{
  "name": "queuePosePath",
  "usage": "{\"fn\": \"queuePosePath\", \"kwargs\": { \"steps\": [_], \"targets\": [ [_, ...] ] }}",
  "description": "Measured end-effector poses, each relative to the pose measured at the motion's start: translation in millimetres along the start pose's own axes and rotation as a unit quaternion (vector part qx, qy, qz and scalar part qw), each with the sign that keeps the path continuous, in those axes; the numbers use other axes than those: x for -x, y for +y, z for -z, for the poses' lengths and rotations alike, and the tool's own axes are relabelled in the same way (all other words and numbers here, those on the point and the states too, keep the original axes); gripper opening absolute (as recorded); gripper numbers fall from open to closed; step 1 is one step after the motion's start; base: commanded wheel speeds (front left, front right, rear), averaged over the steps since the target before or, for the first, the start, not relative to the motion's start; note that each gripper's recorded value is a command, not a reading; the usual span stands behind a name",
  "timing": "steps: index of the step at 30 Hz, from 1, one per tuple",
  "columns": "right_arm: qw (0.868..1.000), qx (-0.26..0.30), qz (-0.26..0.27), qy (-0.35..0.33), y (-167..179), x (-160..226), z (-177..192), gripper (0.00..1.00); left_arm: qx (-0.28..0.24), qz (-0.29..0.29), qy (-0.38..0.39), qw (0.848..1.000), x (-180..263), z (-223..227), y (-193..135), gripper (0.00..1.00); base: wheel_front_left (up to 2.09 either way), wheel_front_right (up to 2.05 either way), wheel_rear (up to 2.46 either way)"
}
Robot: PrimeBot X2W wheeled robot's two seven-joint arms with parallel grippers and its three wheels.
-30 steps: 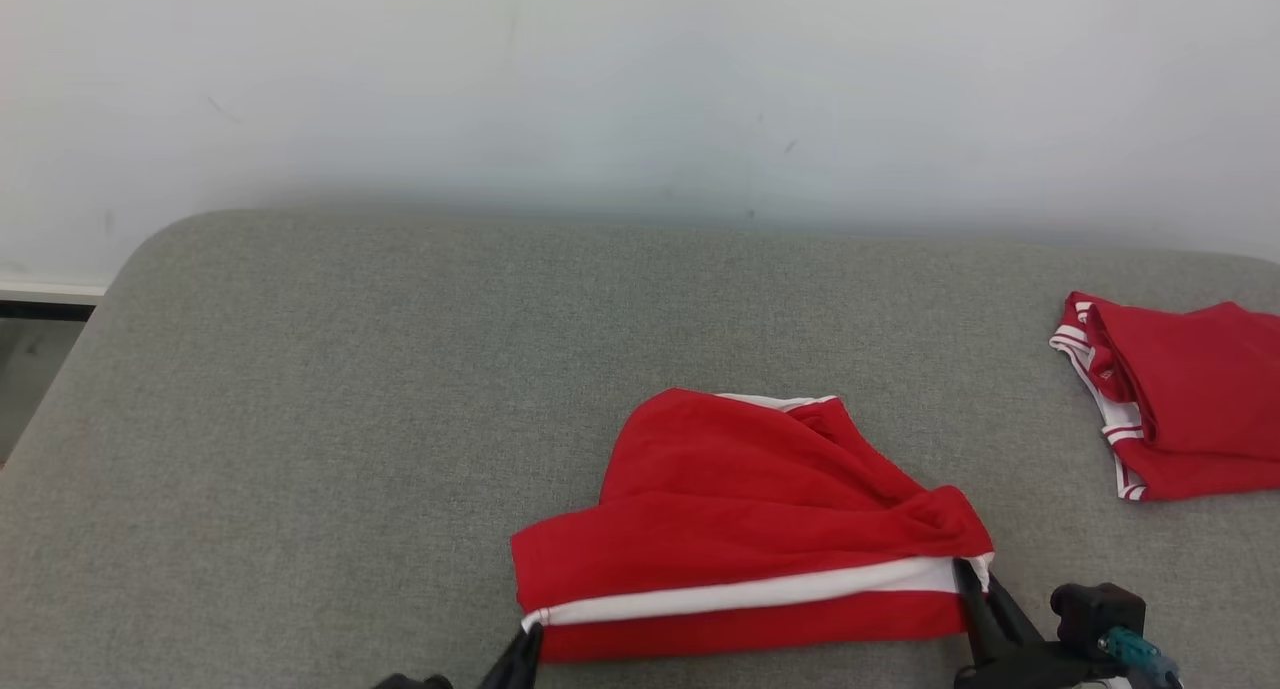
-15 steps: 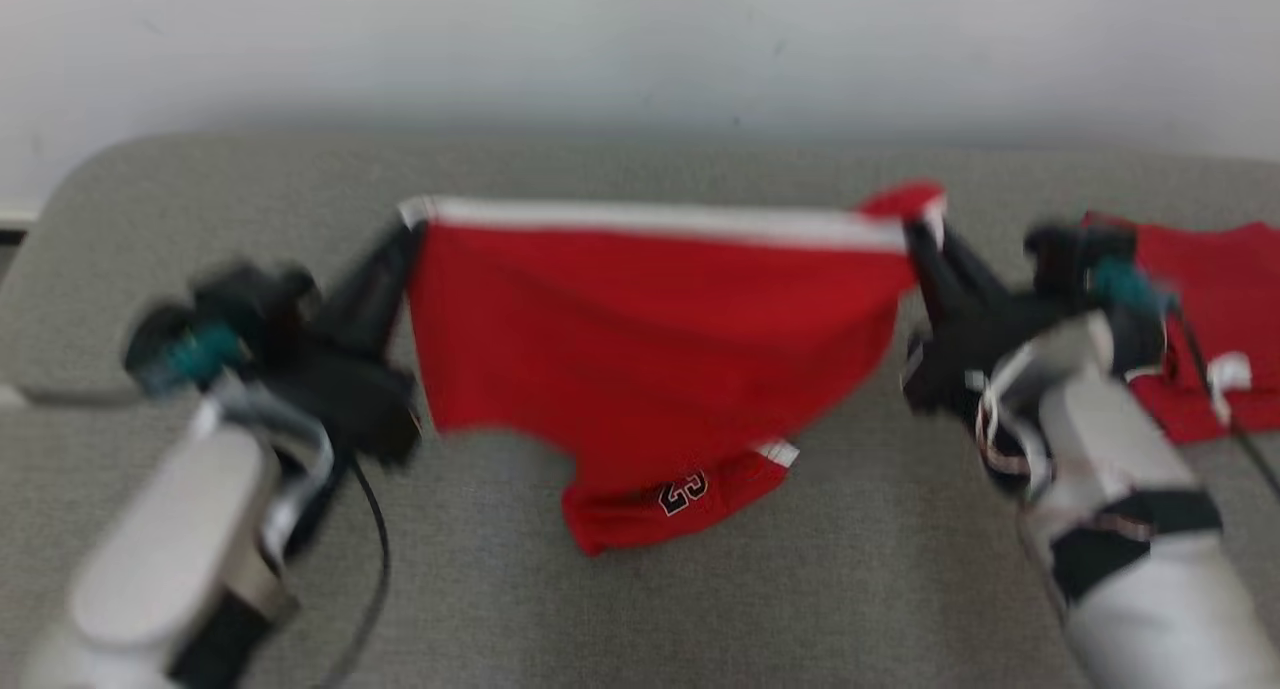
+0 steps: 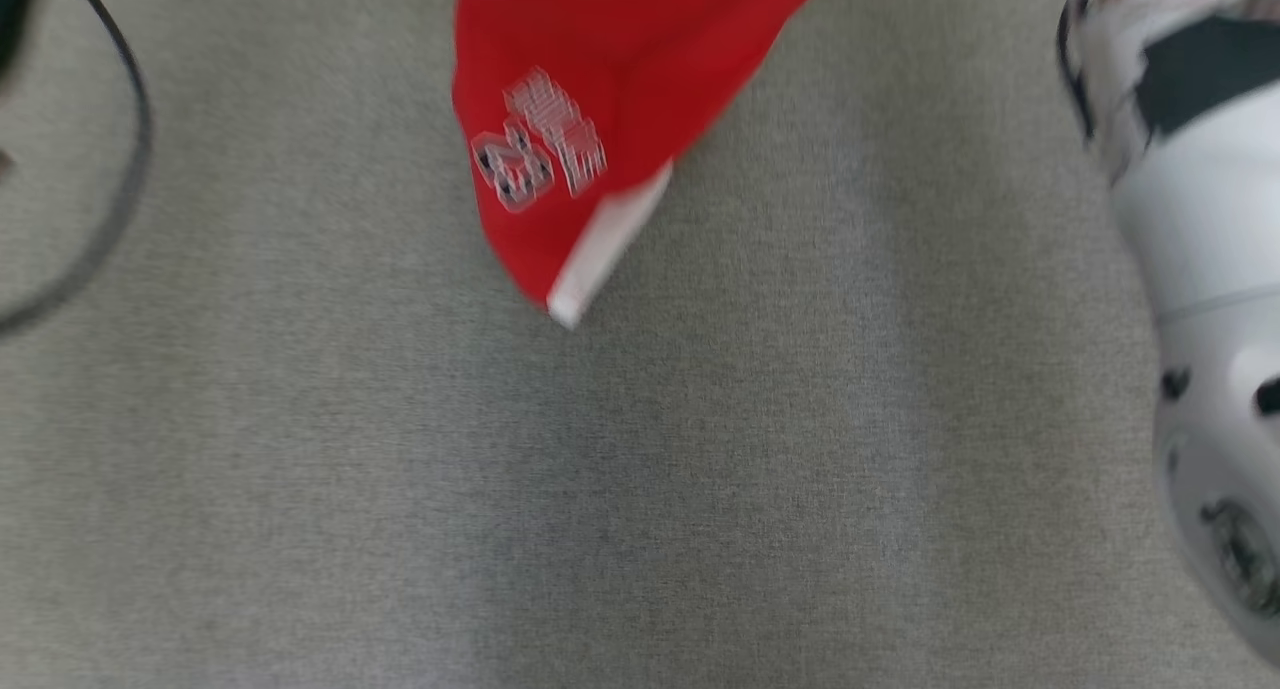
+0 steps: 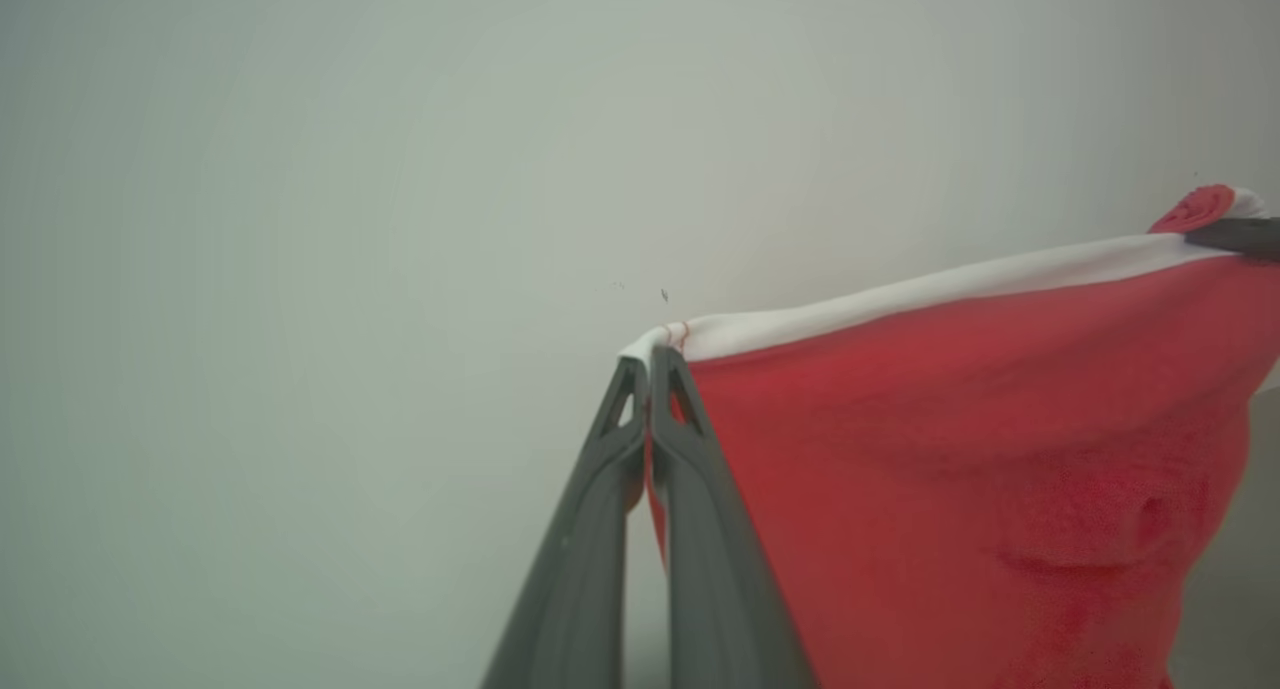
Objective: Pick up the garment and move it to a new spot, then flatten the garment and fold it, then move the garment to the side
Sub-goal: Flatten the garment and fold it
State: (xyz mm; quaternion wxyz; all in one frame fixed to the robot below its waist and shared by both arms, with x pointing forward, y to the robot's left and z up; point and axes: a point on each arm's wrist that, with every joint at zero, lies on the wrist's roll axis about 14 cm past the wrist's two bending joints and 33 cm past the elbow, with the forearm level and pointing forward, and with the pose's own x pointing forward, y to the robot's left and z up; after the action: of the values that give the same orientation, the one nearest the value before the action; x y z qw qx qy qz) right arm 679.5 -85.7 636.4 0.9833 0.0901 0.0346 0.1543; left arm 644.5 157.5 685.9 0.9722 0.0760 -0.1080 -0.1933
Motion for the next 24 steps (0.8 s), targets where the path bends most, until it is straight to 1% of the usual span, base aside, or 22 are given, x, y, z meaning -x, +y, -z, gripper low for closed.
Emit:
{"fn": "queuePosePath", "kwargs": {
  "steps": [3,5,7,11,14,17,24],
  "targets": [
    [1.0,-0.003,0.009,-0.017,-8,-14,-14,0.0,-0.005,-0.004,-0.023,1.0,-21,-14,9,0.0,0.0,0.0,0.0],
    [1.0,0.003,0.017,-0.021,-14,-20,-15,0.0,-0.014,-0.003,-0.034,0.999,-31,-22,12,0.0,0.0,0.0,0.0],
    [0.999,0.004,0.023,-0.022,-18,-24,-15,0.0,-0.008,-0.003,-0.045,0.999,-37,-29,13,0.0,0.0,0.0,0.0],
    [0.999,0.001,0.026,-0.023,-17,-26,-14,0.0,-0.023,-0.002,-0.044,0.999,-39,-34,15,0.0,0.0,0.0,0.0],
    [0.999,-0.003,0.027,-0.036,-15,-28,-23,0.0,-0.034,-0.005,-0.045,0.998,-38,-41,19,0.0,0.0,0.0,0.0],
    [0.999,-0.008,0.029,-0.035,-15,-29,-25,0.0,-0.038,-0.008,-0.041,0.998,-37,-44,23,0.0,0.0,0.0,0.0],
    [0.998,0.003,0.029,-0.061,-12,-34,-52,0.0,-0.048,-0.02,-0.049,0.997,-41,-61,33,0.0,0.0,0.0,0.0]
  ]
}}
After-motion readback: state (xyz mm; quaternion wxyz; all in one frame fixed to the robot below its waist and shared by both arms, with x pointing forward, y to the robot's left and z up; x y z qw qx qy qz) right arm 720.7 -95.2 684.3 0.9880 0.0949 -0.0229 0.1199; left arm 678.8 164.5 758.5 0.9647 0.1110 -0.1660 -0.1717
